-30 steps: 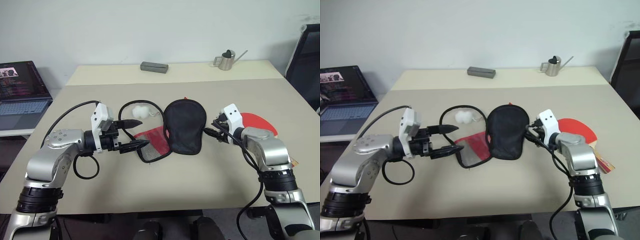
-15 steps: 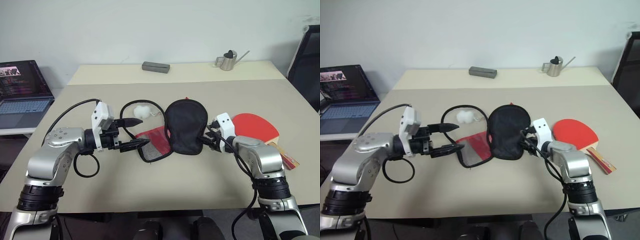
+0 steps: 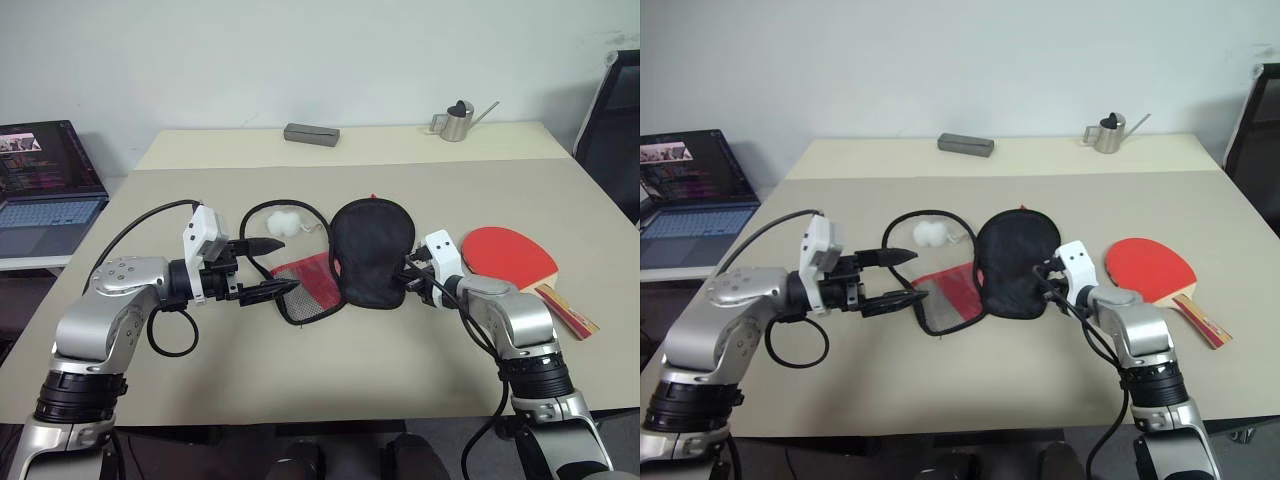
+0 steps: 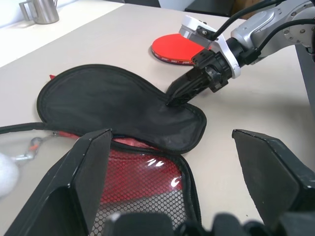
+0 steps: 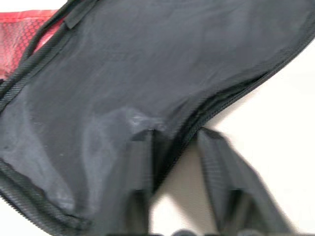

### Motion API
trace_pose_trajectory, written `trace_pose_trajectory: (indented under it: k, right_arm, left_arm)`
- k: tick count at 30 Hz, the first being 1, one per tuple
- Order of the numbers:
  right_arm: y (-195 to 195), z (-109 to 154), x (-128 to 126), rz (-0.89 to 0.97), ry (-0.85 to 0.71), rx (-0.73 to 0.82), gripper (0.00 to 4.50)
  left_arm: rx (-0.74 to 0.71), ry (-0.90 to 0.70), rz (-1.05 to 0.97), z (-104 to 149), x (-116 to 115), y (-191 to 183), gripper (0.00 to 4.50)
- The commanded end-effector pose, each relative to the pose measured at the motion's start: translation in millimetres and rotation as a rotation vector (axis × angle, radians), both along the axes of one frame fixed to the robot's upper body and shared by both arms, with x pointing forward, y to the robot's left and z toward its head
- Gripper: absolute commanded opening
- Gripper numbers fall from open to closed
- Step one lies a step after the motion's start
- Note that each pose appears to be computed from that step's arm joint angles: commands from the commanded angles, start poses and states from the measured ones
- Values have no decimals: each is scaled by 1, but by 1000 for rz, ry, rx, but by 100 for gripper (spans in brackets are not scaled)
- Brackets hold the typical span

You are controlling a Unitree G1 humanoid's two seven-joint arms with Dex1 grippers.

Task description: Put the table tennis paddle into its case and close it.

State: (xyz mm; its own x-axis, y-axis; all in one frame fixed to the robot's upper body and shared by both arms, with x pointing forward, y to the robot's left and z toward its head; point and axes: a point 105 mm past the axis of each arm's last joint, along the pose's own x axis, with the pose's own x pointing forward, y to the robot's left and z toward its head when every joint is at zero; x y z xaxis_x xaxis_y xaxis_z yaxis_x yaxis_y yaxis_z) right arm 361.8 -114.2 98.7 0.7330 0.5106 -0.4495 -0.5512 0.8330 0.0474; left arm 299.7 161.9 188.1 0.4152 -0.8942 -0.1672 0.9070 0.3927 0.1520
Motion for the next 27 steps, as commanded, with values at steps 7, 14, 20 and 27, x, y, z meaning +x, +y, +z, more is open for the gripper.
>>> trace_pose_trajectory:
  k: [7,14,20,27]
  right_arm:
    - [-1,14,9,27,-54,-34,4]
    - [-28,30,26,14,-94,-114,4]
    - [-46,39,37,18,-117,-175,4]
    - [-30,34,37,83,-101,-171,4]
  left_arm:
    - [21,-43,-3,7,-4,3,427]
    - [30,-42,-10,6,-5,2,427]
    - [34,-41,-21,6,-5,0,427]
    - [35,-42,-23,7,-4,0,427]
